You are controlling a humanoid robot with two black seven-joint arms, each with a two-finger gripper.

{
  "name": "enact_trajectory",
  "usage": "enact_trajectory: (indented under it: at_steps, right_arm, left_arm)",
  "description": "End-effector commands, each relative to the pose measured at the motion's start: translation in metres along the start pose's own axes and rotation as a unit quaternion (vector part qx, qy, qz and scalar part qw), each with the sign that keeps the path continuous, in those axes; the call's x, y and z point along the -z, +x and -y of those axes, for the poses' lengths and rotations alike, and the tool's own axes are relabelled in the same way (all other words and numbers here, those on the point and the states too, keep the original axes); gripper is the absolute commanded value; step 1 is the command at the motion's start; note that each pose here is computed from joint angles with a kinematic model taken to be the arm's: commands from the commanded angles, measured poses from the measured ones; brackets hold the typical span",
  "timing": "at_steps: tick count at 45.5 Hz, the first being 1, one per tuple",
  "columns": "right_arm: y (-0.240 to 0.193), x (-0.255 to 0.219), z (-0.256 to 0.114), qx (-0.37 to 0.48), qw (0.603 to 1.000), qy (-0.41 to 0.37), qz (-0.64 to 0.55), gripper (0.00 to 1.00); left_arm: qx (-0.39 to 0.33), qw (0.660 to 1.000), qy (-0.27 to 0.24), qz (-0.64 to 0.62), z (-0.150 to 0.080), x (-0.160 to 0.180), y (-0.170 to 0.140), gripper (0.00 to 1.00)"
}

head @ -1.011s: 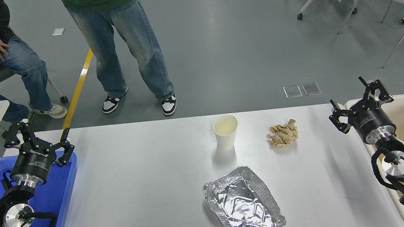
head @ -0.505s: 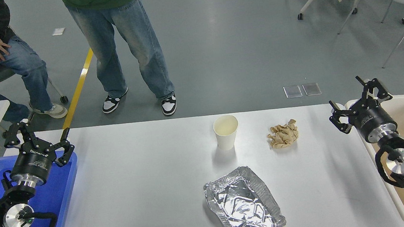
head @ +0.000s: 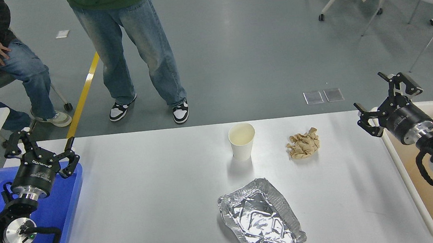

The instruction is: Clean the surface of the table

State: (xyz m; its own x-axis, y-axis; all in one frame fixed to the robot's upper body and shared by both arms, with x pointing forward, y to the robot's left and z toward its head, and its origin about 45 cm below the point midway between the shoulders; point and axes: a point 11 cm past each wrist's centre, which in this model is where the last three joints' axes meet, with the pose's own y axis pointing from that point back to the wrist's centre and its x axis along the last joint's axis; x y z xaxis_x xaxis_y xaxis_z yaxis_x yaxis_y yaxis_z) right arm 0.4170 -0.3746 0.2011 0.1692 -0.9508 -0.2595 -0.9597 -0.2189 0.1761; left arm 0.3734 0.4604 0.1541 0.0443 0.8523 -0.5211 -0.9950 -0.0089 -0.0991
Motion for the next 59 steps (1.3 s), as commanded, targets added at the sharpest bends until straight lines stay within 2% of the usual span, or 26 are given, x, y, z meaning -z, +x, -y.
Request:
enact_trajectory:
  at_steps: [1,5,9,16,24,34,49,59]
  right_arm:
    - [-0.071,0.027,0.002,0.090,0.968,-0.050,-0.229,1.00]
    - [-0.087,0.036,0.009,0.107,0.942,-0.048,-0.313,1.00]
    - [-0.104,0.027,0.015,0.133,0.922,-0.078,-0.354,1.00]
    - [-0.152,0.013,0.030,0.207,0.853,-0.117,-0.465,1.00]
    - [-0.201,0.017,0.051,0.257,0.803,-0.112,-0.527,1.00]
    - [-0.249,-0.011,0.081,0.283,0.728,-0.116,-0.614,1.00]
    - [-0.250,-0.049,0.110,0.229,0.665,-0.126,-0.700,1.00]
    - [-0.199,-0.059,0.114,0.179,0.650,-0.163,-0.720,0.99]
  left_arm:
    - [0.000,1.000,0.000,0.000,0.000,0.000,0.000,1.00]
    - [0.000,1.000,0.000,0.000,0.000,0.000,0.000,1.00]
    - [0.000,1.000,0.000,0.000,0.000,0.000,0.000,1.00]
    - [0.000,1.000,0.000,0.000,0.000,0.000,0.000,1.00]
    - [0.000,1.000,0.000,0.000,0.000,0.000,0.000,1.00]
    - [0.000,1.000,0.000,0.000,0.000,0.000,0.000,1.00]
    - [0.000,1.000,0.000,0.000,0.000,0.000,0.000,1.00]
    - [0.001,1.000,0.000,0.000,0.000,0.000,0.000,1.00]
